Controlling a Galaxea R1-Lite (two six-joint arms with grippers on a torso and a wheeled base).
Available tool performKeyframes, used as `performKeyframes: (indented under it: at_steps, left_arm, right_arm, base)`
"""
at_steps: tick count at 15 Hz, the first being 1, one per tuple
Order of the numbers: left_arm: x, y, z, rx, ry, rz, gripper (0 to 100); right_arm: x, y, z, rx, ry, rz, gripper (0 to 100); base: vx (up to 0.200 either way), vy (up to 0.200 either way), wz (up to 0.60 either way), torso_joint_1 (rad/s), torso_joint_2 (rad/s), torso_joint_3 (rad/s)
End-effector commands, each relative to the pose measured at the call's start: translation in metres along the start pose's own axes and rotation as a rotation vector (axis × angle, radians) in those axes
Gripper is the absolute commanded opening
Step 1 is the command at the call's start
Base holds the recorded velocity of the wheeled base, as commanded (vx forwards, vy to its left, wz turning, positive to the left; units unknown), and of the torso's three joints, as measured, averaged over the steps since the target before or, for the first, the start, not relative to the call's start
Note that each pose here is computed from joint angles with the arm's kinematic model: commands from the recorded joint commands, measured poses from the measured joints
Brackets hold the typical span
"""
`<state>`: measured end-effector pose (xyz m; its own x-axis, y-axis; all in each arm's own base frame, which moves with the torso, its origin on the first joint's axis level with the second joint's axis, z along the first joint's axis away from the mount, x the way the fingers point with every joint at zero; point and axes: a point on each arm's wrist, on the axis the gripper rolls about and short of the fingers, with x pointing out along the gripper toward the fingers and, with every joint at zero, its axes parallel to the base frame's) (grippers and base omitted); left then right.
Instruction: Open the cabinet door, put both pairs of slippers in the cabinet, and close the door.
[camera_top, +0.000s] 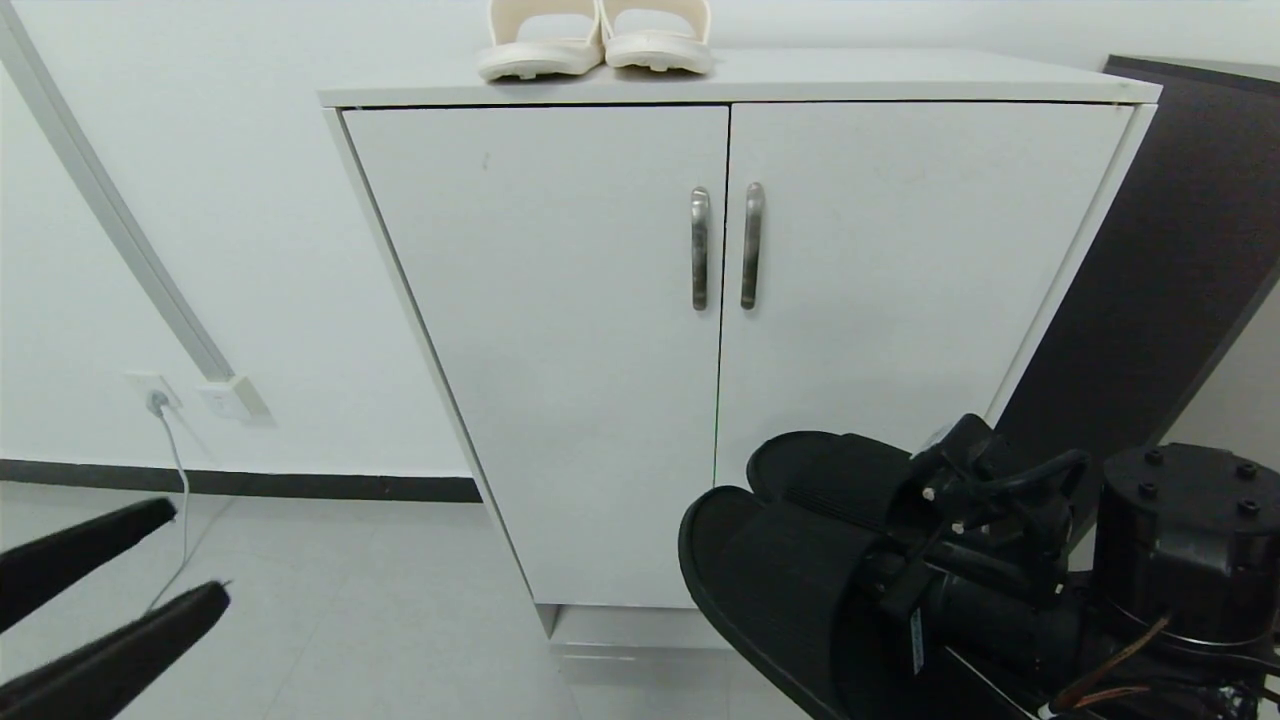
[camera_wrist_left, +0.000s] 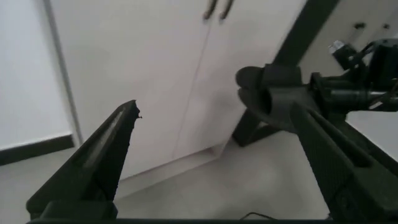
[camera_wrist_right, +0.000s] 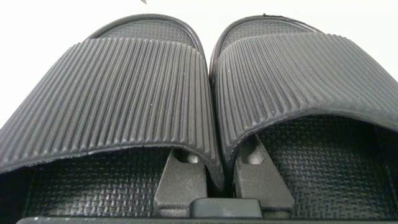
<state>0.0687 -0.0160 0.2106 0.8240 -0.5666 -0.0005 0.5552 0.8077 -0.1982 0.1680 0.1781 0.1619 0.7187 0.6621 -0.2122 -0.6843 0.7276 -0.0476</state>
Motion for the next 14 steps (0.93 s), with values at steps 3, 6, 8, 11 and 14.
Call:
performKeyframes:
  at_steps: [3, 6, 8, 11, 14]
  left_arm:
    - [0.07, 0.004, 0.025, -0.032, 0.122, -0.155, 100]
    - [0.112, -0.015, 0.035, 0.01, 0.081, -0.165, 100]
    - [0.139, -0.026, 0.046, 0.076, 0.049, -0.195, 100]
    - [0.17, -0.047, 0.057, 0.088, 0.038, -0.285, 100]
    - [0.195, -0.063, 0.06, 0.088, 0.041, -0.344, 100]
  right_arm:
    - [0.002, 0.0, 0.0, -0.003, 0.0, 0.002, 0]
    - [0.001, 0.0, -0.001, -0.003, 0.003, -0.002, 0]
    - [-0.001, 0.0, -0.002, -0.003, 0.008, -0.005, 0]
    - [0.0, 0.0, -0.004, -0.004, 0.017, -0.005, 0]
    - [0.0, 0.0, -0.004, -0.004, 0.017, -0.005, 0]
  base:
    - [0.0, 0.0, 0.0, 0.0, 0.0, 0.0]
    - [0.0, 0.0, 0.0, 0.0, 0.0, 0.0]
    - [0.0, 0.0, 0.0, 0.0, 0.0, 0.0]
    - [0.0, 0.0, 0.0, 0.0, 0.0, 0.0]
    - [0.0, 0.0, 0.0, 0.0, 0.0, 0.0]
